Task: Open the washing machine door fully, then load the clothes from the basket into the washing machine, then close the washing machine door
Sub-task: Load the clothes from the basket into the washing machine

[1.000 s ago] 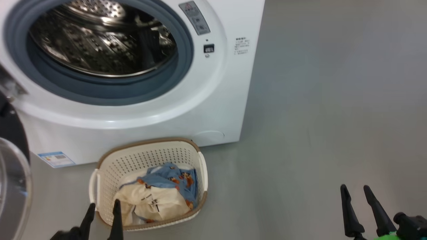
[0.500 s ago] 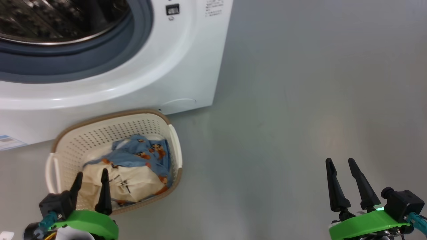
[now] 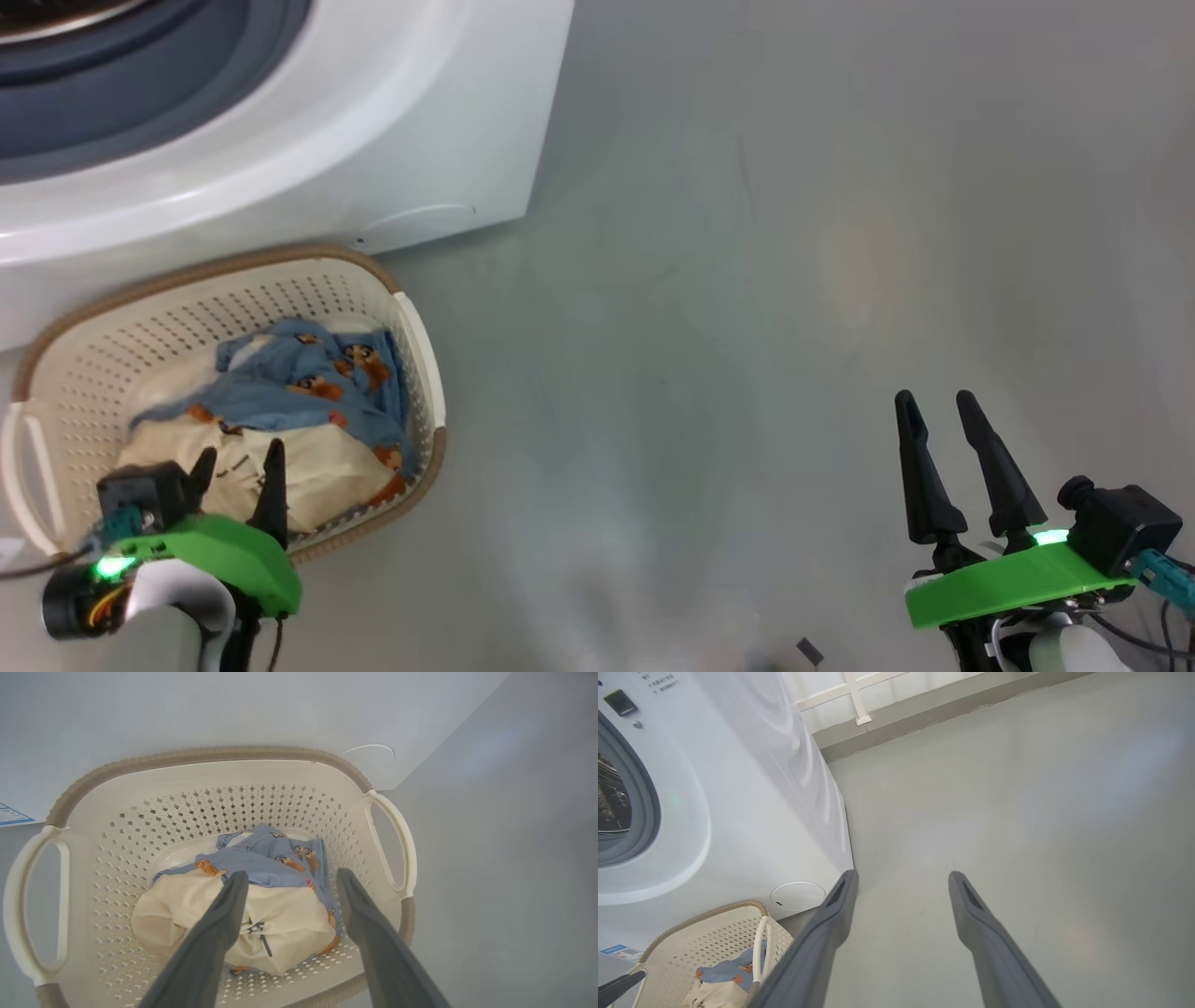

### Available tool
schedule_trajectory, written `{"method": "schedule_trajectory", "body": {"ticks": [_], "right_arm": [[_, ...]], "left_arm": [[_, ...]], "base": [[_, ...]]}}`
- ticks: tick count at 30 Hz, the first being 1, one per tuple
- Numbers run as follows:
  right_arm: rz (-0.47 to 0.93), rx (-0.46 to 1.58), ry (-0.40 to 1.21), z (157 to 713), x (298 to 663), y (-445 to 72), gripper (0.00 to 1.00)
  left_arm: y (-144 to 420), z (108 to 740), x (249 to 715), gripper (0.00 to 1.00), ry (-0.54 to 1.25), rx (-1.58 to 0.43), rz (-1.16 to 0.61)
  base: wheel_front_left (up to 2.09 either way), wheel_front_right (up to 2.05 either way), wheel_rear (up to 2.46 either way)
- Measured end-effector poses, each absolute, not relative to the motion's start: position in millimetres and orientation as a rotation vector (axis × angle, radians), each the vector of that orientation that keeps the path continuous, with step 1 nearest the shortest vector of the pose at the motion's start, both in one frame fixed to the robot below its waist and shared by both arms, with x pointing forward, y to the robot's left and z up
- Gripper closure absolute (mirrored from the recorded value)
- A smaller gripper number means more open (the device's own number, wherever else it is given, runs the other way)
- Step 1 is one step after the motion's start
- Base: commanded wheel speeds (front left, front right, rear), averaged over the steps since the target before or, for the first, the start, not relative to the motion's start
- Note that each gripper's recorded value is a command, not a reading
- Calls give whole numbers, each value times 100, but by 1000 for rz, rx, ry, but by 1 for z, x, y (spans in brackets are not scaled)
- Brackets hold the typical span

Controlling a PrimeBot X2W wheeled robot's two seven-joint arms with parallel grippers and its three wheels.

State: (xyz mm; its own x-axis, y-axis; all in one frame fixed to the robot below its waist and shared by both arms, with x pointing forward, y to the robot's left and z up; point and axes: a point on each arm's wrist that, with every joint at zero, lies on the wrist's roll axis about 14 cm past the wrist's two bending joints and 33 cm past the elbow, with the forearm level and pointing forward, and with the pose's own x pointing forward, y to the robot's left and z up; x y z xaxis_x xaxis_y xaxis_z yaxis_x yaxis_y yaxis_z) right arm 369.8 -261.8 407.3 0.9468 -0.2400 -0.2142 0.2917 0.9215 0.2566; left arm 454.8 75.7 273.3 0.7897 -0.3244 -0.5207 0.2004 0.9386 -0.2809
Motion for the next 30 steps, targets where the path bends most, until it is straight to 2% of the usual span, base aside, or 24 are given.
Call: {"method": "schedule_trajectory", "body": {"ticks": [5, 12, 30], "right_arm": [[-289, 281, 220, 394, 371, -265, 0], [-271, 273, 238, 381, 390, -263, 0], [-295, 247, 314, 349, 399, -271, 0]], "left_arm": [[78, 240, 456, 0, 718, -184, -284], [80, 202, 464, 0, 826, -172, -275], [66, 140, 473, 0, 956, -147, -309]], "base": [[0, 0, 0], [0, 0, 0], [0, 0, 0]]}}
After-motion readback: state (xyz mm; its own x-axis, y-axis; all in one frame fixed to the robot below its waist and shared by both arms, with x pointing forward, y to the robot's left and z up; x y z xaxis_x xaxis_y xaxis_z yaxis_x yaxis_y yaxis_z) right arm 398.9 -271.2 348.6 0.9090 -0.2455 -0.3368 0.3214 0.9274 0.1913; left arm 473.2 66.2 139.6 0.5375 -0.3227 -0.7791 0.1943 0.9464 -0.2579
